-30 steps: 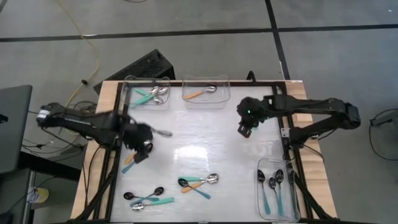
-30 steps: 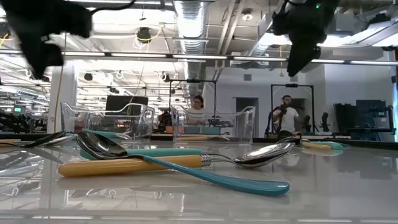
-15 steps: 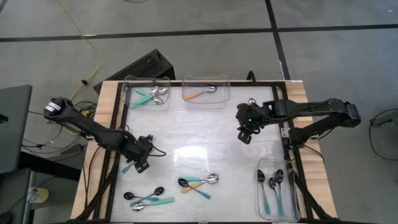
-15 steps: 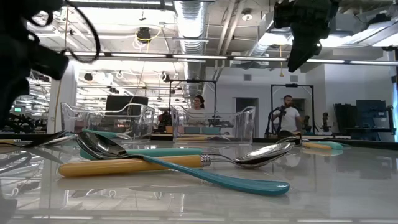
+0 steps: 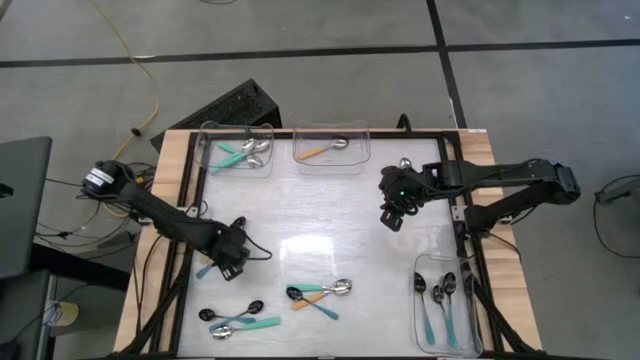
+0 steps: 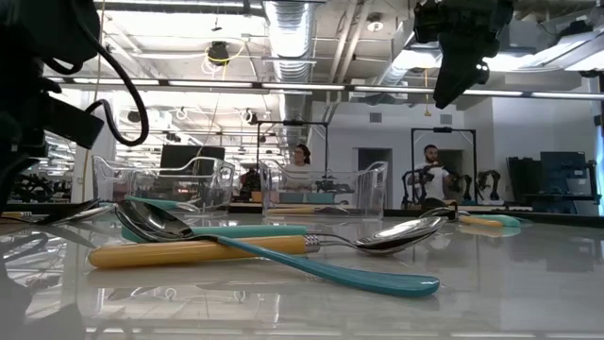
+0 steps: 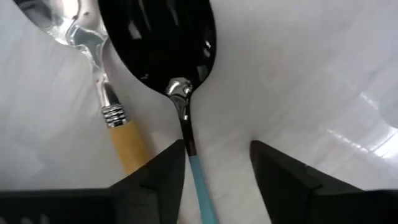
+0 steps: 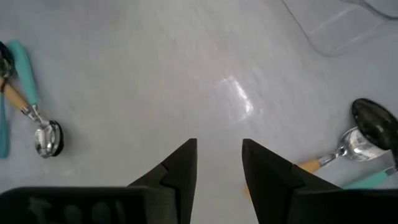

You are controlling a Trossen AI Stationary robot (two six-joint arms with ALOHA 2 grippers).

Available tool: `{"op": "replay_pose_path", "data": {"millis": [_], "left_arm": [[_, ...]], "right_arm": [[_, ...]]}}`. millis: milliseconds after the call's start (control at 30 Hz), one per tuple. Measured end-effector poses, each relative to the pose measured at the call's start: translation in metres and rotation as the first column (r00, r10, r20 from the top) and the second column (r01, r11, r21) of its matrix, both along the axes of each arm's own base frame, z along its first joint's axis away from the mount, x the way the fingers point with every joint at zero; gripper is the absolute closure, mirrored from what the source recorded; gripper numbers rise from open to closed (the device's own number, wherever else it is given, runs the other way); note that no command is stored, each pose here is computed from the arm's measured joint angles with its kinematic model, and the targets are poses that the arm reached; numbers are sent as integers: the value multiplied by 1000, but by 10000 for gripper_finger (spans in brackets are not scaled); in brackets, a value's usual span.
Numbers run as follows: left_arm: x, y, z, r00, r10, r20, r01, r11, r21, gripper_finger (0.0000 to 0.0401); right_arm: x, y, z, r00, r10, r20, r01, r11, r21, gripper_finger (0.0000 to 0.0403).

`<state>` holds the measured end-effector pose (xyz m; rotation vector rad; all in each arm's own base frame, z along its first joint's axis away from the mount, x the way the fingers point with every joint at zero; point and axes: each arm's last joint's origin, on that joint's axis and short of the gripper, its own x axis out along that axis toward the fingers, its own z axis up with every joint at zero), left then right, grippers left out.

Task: Sort silverware by color (type)
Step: Put the blue spoon into the bottom transparent bin

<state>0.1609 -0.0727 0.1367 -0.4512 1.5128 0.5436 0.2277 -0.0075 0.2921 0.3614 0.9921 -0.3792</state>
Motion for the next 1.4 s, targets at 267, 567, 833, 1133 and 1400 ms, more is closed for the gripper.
{"op": "replay_pose_path", "data": {"millis": [267,567,833,1133,1400], "left_arm": [[8,-1,8,997,-68,32,69,998,-12,365],[45,14,57,957,-134,257,133,991,24,398],[93,34,106,743,-306,596,265,951,159,398],[120,60,131,507,-301,808,132,953,272,399],[124,68,124,565,-214,797,-67,951,302,399]], "right_arm": [[-2,21,-1,999,45,-10,-44,999,32,253],[-10,64,-2,998,53,-21,-48,979,197,253],[-8,109,10,981,2,193,-58,958,282,253],[16,97,39,727,-335,599,228,941,249,258],[48,71,34,621,-419,662,344,905,250,235]]}}
